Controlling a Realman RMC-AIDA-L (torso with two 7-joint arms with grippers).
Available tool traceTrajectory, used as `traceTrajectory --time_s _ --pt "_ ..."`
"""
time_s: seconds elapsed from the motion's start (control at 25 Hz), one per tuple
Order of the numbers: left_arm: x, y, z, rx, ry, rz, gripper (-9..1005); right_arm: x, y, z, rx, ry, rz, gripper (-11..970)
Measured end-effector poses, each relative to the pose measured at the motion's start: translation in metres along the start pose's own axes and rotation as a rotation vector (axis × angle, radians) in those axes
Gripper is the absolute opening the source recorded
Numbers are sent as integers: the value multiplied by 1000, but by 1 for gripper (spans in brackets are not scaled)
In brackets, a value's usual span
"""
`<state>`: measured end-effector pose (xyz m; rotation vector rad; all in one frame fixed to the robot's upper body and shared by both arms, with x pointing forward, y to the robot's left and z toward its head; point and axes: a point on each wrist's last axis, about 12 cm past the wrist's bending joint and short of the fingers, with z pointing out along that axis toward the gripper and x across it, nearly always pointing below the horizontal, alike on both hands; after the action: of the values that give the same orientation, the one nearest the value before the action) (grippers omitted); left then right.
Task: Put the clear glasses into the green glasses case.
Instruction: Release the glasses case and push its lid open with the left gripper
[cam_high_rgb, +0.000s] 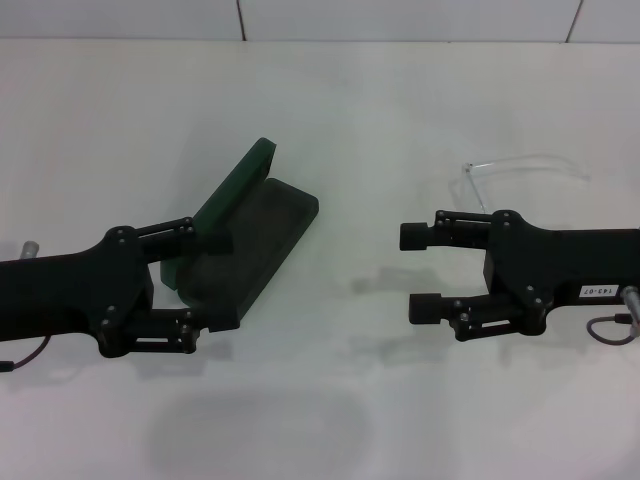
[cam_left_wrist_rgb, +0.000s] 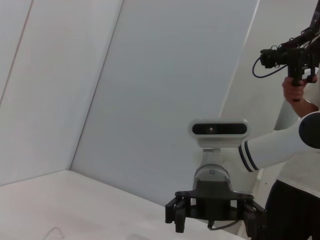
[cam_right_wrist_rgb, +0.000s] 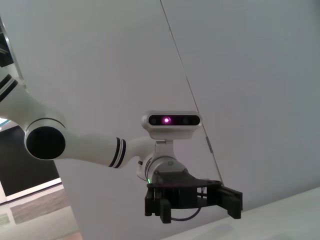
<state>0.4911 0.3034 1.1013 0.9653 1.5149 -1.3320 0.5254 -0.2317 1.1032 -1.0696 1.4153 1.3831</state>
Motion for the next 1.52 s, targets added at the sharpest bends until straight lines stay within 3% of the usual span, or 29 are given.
traceTrajectory --time_s 0.56,0.72,0.88,1.08,1.32,1.52 --pt "-1 2 2 -13 -21 -4 886 1 1 -6 25 -1 -8 821" --pt "-20 12 1 -106 -118 -28 880 -1 0 -36 134 15 -31 821" --pt "-47 30 8 -249 2 -65 875 -4 10 -82 287 -28 -37 821" --pt "-80 41 29 -417 197 -64 872 3 28 -116 407 -105 -30 820" --pt "-94 51 42 -571 318 -67 873 10 38 -124 449 -132 -29 820" --pt "-94 59 52 -621 412 -114 872 12 41 -127 462 -139 -27 819"
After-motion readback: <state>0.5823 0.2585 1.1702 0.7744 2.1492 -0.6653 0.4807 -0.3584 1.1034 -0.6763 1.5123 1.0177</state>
